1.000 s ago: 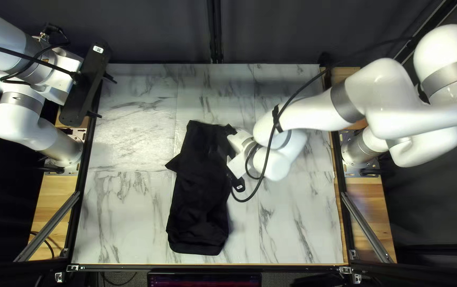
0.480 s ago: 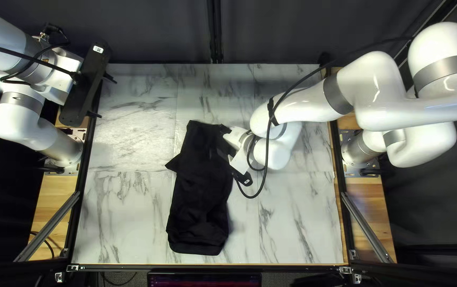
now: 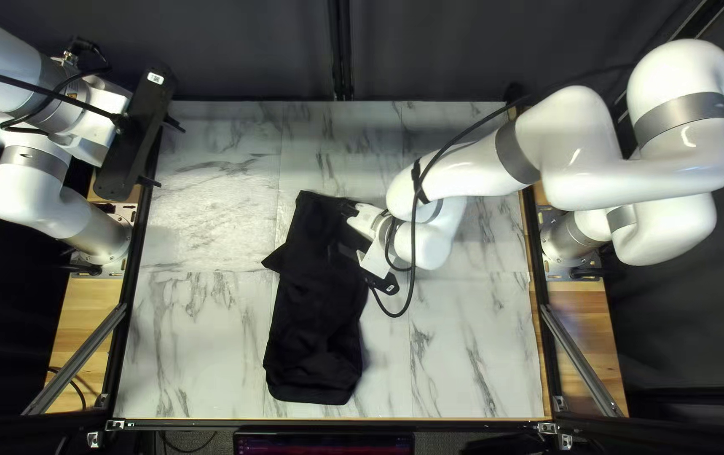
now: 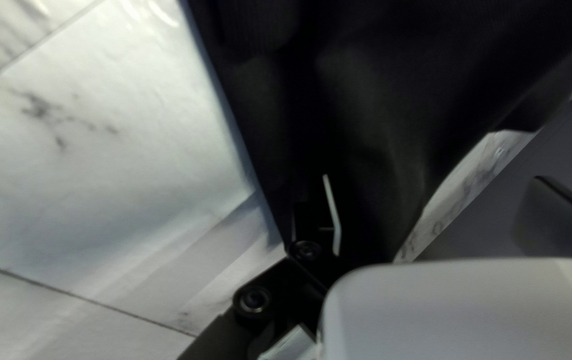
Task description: Fold t-shirt
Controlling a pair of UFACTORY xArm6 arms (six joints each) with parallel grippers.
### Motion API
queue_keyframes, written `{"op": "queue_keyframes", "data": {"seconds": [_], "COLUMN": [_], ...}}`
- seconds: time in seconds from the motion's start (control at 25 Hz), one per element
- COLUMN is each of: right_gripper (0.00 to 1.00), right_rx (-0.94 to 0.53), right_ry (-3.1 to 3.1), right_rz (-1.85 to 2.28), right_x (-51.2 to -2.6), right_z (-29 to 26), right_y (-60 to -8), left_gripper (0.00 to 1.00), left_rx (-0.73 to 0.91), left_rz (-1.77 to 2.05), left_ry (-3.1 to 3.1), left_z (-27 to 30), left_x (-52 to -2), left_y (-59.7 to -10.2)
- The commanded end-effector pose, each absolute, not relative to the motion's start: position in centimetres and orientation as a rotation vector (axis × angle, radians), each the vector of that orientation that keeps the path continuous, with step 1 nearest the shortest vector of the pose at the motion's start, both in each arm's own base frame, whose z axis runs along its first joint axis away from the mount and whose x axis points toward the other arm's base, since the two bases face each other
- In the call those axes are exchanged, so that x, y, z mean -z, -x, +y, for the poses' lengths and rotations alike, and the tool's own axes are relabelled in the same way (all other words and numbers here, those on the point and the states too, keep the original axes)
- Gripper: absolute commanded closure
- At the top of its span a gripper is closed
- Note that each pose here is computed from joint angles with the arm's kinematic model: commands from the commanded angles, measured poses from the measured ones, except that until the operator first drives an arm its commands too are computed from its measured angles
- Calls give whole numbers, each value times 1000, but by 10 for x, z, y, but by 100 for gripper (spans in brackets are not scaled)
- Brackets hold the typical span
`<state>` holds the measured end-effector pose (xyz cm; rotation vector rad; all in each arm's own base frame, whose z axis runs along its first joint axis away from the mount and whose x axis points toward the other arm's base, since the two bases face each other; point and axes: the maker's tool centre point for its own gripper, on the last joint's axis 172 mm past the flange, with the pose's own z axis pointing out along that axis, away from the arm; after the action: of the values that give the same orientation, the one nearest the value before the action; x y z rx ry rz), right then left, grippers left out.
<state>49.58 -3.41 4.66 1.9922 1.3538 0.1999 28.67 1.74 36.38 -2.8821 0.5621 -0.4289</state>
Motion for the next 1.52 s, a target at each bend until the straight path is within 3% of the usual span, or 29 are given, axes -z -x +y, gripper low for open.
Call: {"op": "queue_keyframes", "data": {"seconds": [0.04,0.4,1.04,1.52], "right_gripper": [100,100,100,100], "right_rx": [-202,-214,-518,-533], "right_ry": [-1988,-1988,-2082,-2087], "right_rz": [1348,1330,1210,1109], "right_x": [-50,-59,-69,-87], "right_z": [-34,-34,-71,-99], "right_y": [-494,-486,-484,-480], "left_gripper": [0,0,0,0], "left_rx": [429,429,429,429], "left_rz": [562,562,562,562], "left_ry": [2882,2882,2882,2882], "left_z": [17,17,17,17], "left_x": [-364,-364,-364,-364], "left_y": [-287,-287,-287,-287]}}
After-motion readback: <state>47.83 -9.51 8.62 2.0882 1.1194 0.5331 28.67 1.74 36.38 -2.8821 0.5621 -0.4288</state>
